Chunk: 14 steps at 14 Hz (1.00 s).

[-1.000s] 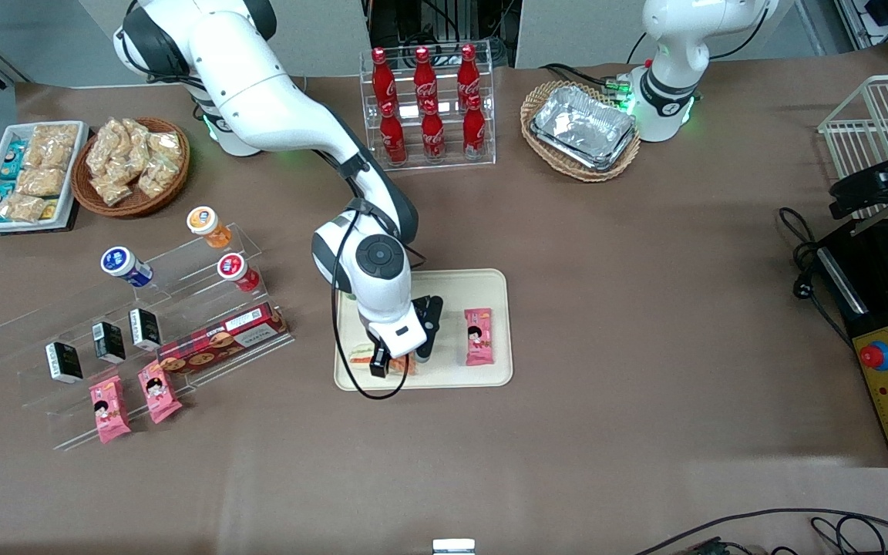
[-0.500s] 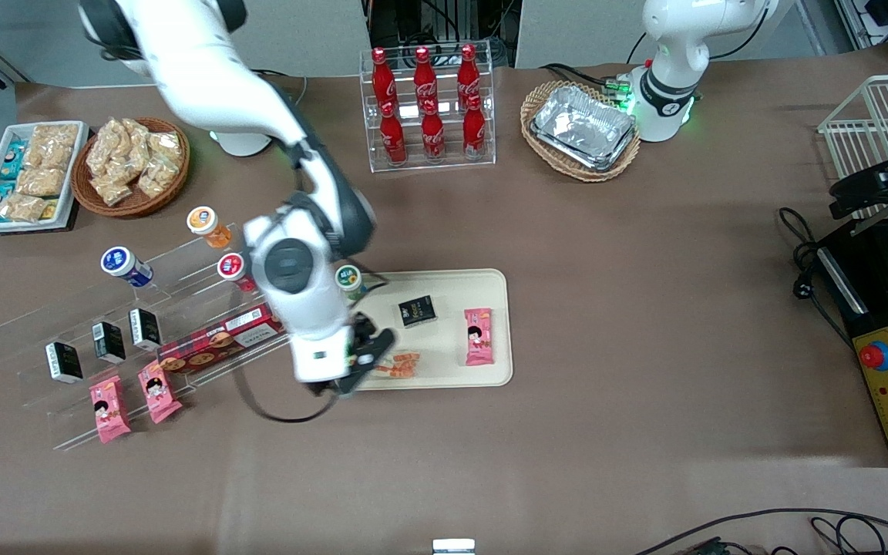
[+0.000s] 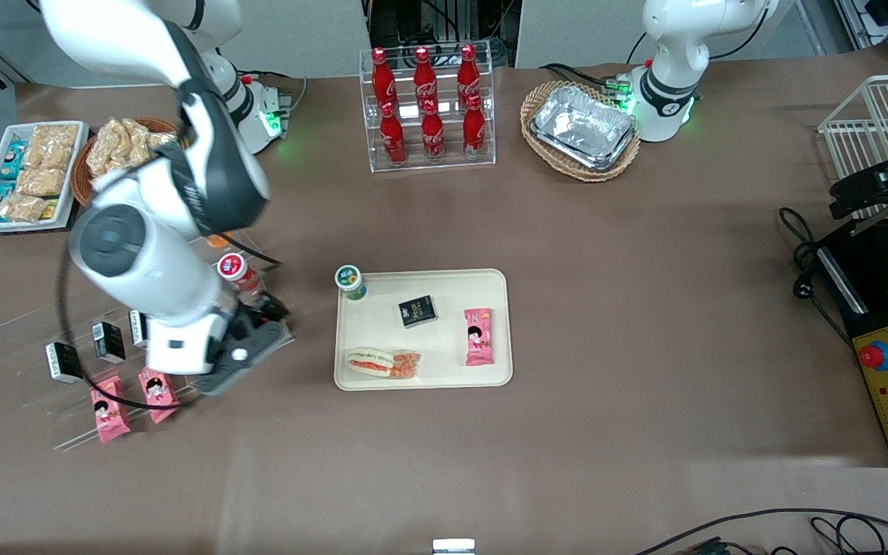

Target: Place sandwich on tray

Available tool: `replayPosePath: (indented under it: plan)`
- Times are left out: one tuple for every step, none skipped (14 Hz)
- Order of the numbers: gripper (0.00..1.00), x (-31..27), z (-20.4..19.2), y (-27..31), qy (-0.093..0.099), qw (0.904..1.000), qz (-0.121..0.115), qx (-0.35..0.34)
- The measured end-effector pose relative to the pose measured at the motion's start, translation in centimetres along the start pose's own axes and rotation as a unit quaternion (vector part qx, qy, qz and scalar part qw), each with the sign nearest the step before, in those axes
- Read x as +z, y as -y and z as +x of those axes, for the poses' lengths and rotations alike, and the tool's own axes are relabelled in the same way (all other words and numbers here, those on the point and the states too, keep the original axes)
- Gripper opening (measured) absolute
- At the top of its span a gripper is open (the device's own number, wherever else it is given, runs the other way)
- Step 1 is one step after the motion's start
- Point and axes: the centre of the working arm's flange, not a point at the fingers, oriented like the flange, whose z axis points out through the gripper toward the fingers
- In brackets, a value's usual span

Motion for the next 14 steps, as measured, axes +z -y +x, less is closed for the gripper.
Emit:
replayPosePath:
  plan:
    - [1.00, -1.4, -1.2, -1.5, 0.004, 0.9999, -0.001, 0.014]
    - [1.00, -2.6, -2.5, -2.9, 0.006, 0.9996, -0.002, 0.029]
    - [1.00, -3.9, -3.8, -4.4, 0.007, 0.9990, -0.004, 0.043]
    - [1.00, -5.0, -5.0, -5.6, 0.008, 0.9984, -0.005, 0.056]
    - [1.00, -5.9, -6.1, -6.8, 0.009, 0.9976, -0.006, 0.069]
    - [1.00, -6.8, -7.2, -7.8, 0.009, 0.9967, -0.007, 0.080]
    - [1.00, -7.5, -8.0, -8.7, 0.007, 0.9959, -0.008, 0.090]
    - [1.00, -8.2, -8.8, -9.5, 0.005, 0.9951, -0.011, 0.098]
    - [1.00, -8.8, -9.6, -10.2, 0.003, 0.9943, -0.012, 0.106]
    - [1.00, -9.3, -10.3, -10.7, 0.003, 0.9936, -0.011, 0.113]
    - [1.00, -9.7, -11.2, -11.4, 0.007, 0.9925, -0.008, 0.122]
    - [1.00, -9.8, -12.3, -12.4, 0.015, 0.9910, -0.003, 0.133]
    - [1.00, -9.8, -13.5, -13.6, 0.021, 0.9890, 0.001, 0.147]
    - [1.00, -9.7, -14.8, -15.0, 0.025, 0.9866, 0.004, 0.161]
